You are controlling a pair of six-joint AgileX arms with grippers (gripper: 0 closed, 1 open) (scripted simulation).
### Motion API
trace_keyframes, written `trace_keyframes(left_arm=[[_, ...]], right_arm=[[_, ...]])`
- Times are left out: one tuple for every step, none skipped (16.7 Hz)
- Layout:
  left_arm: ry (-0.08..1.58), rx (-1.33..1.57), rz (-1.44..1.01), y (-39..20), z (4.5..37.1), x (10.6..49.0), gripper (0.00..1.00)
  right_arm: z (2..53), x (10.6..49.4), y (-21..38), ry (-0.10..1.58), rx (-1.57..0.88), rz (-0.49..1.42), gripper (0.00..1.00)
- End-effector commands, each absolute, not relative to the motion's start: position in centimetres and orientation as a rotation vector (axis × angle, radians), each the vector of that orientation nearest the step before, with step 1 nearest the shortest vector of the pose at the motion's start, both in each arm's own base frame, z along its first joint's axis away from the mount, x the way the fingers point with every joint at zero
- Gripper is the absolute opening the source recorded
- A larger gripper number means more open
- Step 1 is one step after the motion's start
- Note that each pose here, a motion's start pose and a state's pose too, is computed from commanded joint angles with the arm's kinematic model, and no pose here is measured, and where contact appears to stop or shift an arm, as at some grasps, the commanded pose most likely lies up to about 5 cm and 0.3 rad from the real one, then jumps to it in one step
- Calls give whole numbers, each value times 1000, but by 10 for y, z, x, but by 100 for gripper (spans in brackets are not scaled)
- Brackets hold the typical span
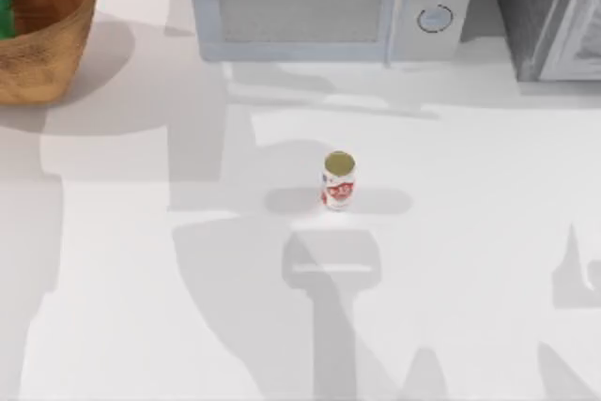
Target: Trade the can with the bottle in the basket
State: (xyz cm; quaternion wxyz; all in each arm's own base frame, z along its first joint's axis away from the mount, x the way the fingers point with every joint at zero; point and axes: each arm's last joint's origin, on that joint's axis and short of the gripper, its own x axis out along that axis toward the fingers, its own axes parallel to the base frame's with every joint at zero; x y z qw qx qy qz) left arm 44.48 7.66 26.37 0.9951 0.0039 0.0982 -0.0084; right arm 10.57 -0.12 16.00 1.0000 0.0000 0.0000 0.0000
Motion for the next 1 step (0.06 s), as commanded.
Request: trace_keyframes(left_arm=[[197,8,-17,77,264,445,100]], right_arm=[[160,106,-1,0,0,0,100]])
